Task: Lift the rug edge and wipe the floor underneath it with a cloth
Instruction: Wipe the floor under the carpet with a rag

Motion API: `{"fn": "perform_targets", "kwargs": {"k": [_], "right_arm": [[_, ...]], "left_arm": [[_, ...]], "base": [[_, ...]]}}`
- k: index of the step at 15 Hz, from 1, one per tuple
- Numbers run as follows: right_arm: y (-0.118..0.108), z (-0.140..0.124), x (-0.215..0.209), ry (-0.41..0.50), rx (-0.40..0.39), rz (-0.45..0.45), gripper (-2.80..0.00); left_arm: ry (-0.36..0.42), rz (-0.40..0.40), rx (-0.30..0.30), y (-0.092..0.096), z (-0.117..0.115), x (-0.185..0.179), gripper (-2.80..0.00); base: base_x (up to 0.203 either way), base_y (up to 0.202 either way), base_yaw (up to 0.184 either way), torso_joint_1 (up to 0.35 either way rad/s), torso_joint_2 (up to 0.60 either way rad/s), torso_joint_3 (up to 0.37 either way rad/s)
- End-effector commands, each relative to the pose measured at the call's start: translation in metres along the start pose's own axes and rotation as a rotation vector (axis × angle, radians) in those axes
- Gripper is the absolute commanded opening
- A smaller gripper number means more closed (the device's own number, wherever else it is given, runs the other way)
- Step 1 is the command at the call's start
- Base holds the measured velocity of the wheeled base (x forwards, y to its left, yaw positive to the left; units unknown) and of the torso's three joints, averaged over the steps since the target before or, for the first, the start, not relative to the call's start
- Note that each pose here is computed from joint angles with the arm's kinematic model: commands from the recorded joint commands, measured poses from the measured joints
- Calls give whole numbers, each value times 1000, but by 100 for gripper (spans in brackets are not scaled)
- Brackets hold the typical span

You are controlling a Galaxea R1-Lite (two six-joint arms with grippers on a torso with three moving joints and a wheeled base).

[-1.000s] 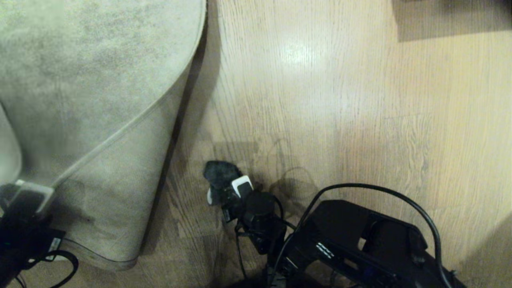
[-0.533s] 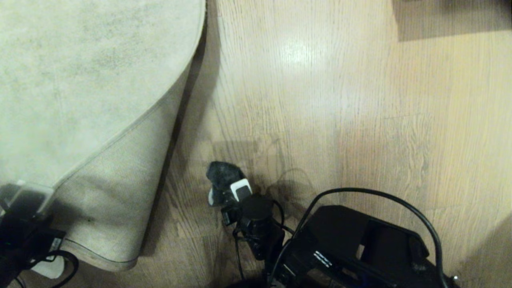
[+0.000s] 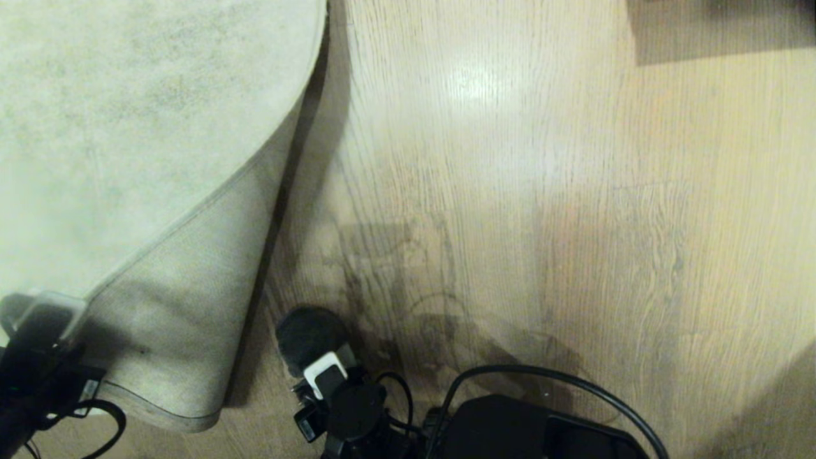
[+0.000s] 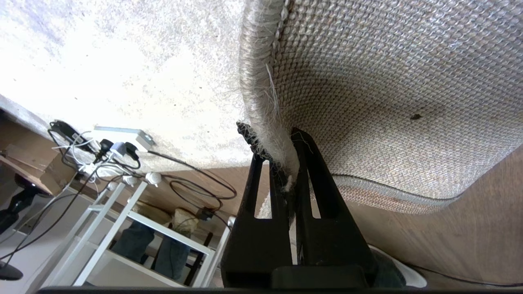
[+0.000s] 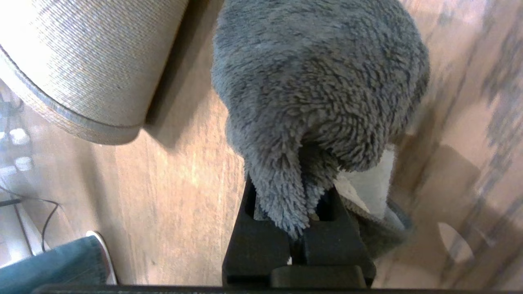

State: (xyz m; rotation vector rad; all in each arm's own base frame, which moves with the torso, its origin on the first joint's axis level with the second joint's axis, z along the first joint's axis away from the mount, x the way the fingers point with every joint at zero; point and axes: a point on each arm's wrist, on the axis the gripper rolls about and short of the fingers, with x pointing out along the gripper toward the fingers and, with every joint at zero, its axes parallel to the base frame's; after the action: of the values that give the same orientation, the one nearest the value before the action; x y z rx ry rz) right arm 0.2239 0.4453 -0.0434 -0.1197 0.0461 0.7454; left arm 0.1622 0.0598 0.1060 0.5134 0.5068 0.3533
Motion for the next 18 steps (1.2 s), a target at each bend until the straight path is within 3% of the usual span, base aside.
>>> {"fn": "perform_targets", "kwargs": {"k": [1, 4, 9, 13, 18], "right_arm": [[7, -9, -2, 8, -4, 14, -280], [2, -14, 3, 1, 1, -6, -280], [-51, -9, 22, -18, 12, -124, -280], [-93, 22, 29, -66, 30, -207, -280], [-126, 68, 13, -96, 41, -257, -280]], "left_arm": [[0, 2, 3, 0, 0, 1, -280], [1, 1, 3, 0, 0, 1, -280], [4, -1, 4, 0, 0, 2, -280], [8, -3, 5, -1, -1, 2, -280], [13, -7, 4, -1, -1, 4, -280]], "base": [[0, 0, 0, 0, 0, 0], [0, 0, 0, 0, 0, 0], [0, 0, 0, 0, 0, 0], [0, 0, 0, 0, 0, 0], [0, 0, 0, 0, 0, 0]]}}
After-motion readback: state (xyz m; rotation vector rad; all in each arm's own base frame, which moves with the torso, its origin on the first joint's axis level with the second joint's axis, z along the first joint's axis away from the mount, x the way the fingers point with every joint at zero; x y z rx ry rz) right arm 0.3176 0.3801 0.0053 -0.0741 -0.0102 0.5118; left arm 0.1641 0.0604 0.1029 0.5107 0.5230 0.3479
